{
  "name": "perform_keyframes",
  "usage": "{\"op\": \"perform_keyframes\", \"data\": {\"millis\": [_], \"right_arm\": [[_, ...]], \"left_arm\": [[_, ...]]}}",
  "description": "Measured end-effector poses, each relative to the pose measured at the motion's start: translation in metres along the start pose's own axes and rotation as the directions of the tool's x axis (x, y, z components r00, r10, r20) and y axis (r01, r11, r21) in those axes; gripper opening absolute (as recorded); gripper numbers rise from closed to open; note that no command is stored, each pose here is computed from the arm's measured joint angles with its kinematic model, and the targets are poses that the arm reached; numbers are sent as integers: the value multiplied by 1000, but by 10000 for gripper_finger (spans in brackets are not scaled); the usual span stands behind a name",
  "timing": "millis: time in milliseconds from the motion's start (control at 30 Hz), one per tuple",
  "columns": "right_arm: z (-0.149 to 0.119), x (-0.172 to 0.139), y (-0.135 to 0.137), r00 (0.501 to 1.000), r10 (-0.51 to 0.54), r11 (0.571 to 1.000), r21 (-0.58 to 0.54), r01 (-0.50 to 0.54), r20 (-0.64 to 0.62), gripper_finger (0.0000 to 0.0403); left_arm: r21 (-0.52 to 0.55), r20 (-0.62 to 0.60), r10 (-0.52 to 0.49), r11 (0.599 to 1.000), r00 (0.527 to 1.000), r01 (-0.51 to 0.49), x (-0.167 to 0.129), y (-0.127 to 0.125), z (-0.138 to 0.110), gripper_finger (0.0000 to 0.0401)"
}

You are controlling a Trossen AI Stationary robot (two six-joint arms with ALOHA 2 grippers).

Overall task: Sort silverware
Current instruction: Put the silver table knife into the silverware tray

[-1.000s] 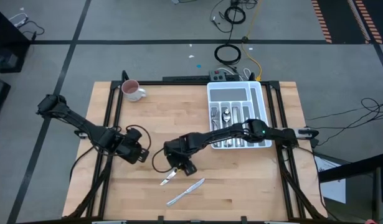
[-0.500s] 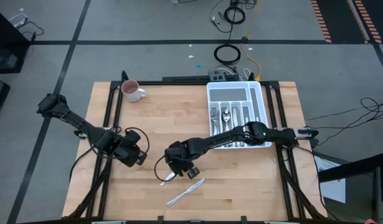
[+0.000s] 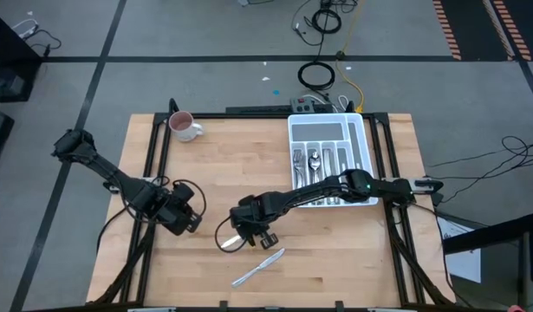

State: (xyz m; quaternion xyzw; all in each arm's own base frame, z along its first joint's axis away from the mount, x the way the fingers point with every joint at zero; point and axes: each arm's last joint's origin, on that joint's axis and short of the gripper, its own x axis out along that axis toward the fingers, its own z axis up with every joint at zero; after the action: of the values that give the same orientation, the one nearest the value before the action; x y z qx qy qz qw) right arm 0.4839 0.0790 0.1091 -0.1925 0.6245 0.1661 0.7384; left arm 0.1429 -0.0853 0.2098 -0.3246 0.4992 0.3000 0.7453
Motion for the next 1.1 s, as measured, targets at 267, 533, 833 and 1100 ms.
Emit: {"op": "perform_keyframes", "data": {"millis": [267, 533, 833, 1100], "right_arm": [[-1, -26, -2, 999, -29, 988, 154, 26, 19, 1], [-16, -54, -15, 997, -63, 941, 331, 74, -43, 3], [-20, -72, -22, 999, -45, 923, 383, 48, -15, 3], [-19, -73, -27, 998, 30, 953, 299, -44, 52, 68]], "left_arm": [[20, 2, -3, 1000, 1000, 3, -1, 0, -3, 0], [42, 32, 0, 999, 999, -1, -2, 0, -5, 0], [47, 52, -1, 999, 999, -1, -2, 0, -5, 0], [45, 55, -1, 999, 998, -2, -2, 0, -5, 0]]}}
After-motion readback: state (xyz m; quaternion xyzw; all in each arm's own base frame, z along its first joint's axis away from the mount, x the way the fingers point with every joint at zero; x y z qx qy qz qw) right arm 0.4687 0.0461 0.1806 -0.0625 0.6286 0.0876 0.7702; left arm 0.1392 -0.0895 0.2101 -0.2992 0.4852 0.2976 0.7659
